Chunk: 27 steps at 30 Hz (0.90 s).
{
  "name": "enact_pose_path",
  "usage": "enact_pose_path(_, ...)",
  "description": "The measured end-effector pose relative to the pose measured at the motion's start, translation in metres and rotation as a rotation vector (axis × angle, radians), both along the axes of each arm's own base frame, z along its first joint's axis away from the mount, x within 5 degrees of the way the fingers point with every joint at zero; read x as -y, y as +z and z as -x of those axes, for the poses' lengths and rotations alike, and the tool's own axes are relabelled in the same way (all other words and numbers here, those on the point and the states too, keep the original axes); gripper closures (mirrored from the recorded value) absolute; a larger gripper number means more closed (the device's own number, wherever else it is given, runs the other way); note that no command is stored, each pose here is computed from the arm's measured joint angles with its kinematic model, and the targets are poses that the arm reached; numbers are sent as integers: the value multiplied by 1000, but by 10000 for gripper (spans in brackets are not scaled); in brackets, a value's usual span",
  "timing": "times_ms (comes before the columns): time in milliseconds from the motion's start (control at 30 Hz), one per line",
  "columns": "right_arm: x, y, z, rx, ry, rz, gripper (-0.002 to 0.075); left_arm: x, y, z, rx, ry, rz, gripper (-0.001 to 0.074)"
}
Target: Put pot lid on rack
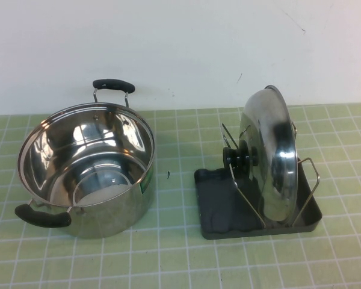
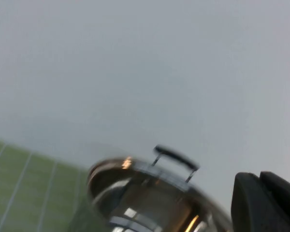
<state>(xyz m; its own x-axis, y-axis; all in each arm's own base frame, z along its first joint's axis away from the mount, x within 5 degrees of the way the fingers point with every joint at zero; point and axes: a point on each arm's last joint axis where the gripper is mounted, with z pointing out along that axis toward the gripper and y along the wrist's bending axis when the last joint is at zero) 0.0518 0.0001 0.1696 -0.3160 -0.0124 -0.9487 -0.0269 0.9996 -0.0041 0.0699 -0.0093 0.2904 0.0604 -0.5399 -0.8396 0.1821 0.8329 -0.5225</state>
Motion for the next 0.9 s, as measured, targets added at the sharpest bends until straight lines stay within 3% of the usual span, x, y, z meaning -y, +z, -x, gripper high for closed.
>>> enact_pose_path(100, 0, 0, 0, 0, 0, 0, 727, -7, -34, 2, -156, 67, -1, 737)
enact_pose_path(200, 0, 0, 0, 0, 0, 0, 727, -9, -56, 9, -237, 81, -122, 736)
enact_pose_path(300, 0, 0, 0, 0, 0, 0, 727, -12, -62, 17, -252, 106, -208, 737)
enact_pose_path(533, 0, 0, 0, 0, 0, 0, 727, -17, -89, 19, -321, 205, -263, 737)
enact_pose_path(733, 0, 0, 0, -2, 0, 2, 727, -16, -102, 15, -261, 212, -431, 737)
enact_pose_path(900, 0, 0, 0, -2, 0, 2, 727, -16, -105, 15, -298, 197, -444, 737)
